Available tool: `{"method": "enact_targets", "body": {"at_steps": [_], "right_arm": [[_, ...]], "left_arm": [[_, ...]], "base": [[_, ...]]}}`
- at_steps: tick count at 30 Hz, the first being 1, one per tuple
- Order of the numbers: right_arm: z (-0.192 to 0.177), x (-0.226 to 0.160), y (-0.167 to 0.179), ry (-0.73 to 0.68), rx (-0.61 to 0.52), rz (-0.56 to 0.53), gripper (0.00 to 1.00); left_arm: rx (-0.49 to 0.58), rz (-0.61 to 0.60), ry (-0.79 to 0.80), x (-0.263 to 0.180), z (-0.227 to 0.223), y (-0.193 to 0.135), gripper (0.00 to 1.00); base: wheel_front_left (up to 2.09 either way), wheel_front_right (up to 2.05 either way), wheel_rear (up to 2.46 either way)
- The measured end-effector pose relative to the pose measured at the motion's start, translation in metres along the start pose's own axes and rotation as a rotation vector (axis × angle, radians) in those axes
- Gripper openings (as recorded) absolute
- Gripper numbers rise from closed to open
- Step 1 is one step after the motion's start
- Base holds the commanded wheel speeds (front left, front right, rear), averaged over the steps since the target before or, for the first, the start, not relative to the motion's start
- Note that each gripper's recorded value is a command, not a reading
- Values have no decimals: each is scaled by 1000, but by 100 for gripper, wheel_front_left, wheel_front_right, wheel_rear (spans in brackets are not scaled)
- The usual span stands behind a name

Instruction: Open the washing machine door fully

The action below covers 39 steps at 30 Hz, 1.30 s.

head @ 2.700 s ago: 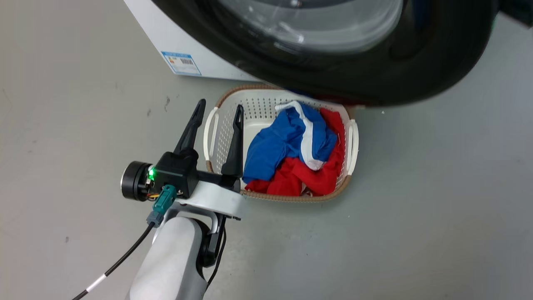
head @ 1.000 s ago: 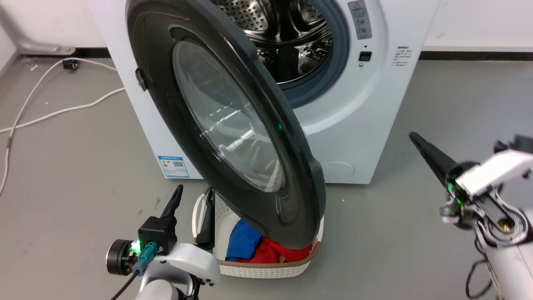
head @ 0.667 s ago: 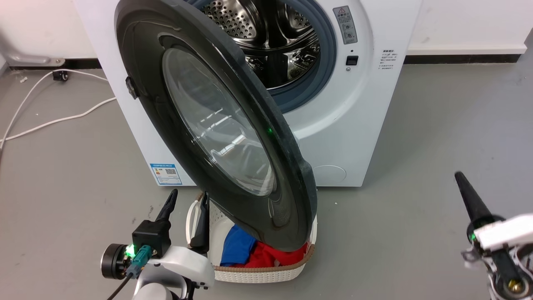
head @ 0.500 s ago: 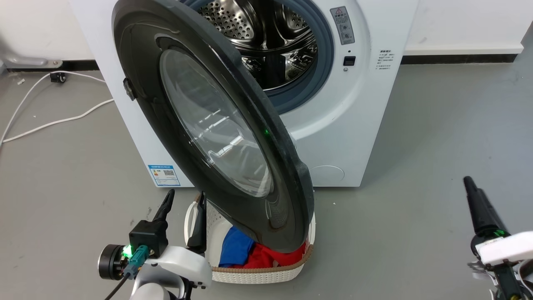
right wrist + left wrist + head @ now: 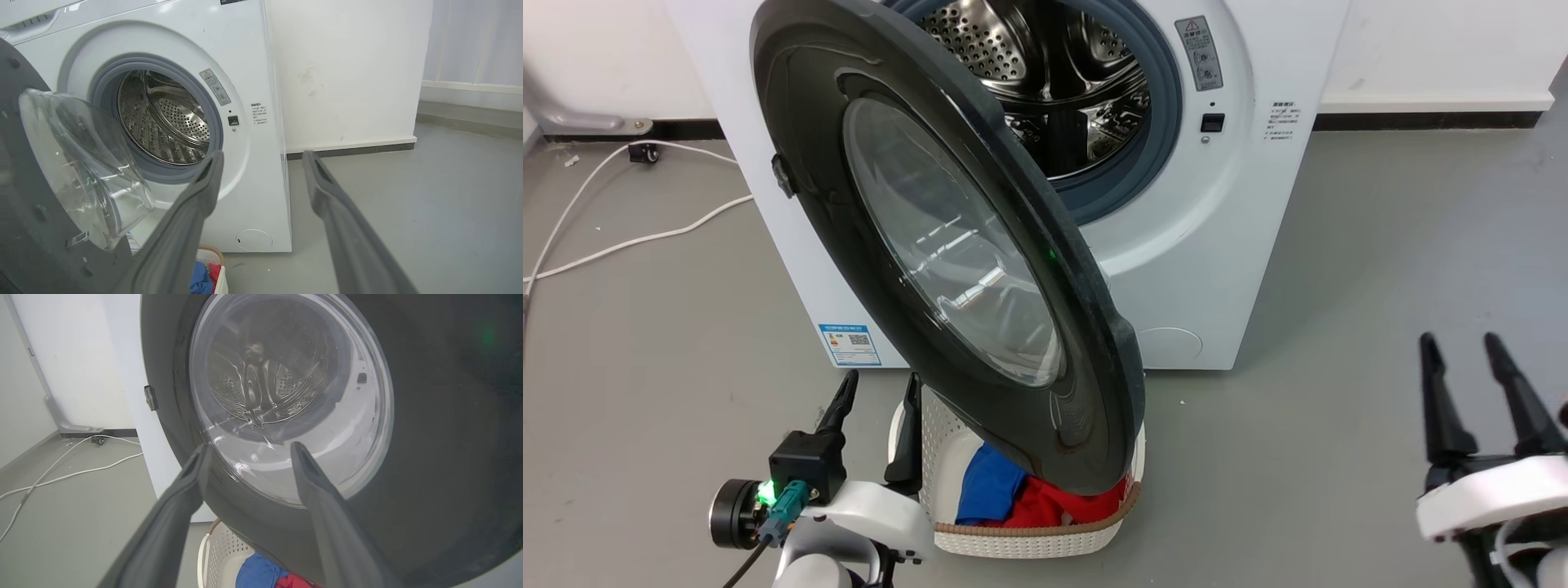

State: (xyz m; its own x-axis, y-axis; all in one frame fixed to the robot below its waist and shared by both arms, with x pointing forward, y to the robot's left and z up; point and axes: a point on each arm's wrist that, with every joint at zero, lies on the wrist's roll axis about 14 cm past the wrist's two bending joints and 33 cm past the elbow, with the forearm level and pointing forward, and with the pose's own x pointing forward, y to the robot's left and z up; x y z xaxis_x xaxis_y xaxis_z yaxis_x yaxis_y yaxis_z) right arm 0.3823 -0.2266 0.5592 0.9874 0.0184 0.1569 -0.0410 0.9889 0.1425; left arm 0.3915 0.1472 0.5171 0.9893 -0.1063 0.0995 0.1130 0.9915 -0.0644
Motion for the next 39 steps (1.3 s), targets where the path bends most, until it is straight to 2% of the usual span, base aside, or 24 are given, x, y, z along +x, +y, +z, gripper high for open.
{"method": "enact_targets", "body": {"at_steps": [4, 8, 18, 36, 37, 38, 39], "right_arm": [[-11, -8, 24, 41, -50, 44, 100], [-20, -13, 32, 64, -70, 51, 100], [-40, -17, 33, 112, -83, 48, 100], [-48, -17, 34, 121, -77, 49, 100], [-48, -18, 34, 123, -76, 49, 100], [-49, -18, 34, 124, -76, 49, 100], [-49, -18, 34, 125, -76, 49, 100]], "left_arm": [[2, 4, 0, -1, 0, 1, 100], [4, 3, 4, -1, -1, 1, 100], [6, -1, 11, -2, -3, 1, 100], [5, -2, 16, -1, -5, 0, 100], [5, -4, 23, -1, -8, 0, 26], [3, -5, 27, -1, -9, -1, 0], [2, -6, 26, -1, -9, -1, 0]], "base": [[0, 0, 0], [0, 0, 0], [0, 0, 0], [0, 0, 0], [0, 0, 0], [0, 0, 0], [0, 0, 0]]}}
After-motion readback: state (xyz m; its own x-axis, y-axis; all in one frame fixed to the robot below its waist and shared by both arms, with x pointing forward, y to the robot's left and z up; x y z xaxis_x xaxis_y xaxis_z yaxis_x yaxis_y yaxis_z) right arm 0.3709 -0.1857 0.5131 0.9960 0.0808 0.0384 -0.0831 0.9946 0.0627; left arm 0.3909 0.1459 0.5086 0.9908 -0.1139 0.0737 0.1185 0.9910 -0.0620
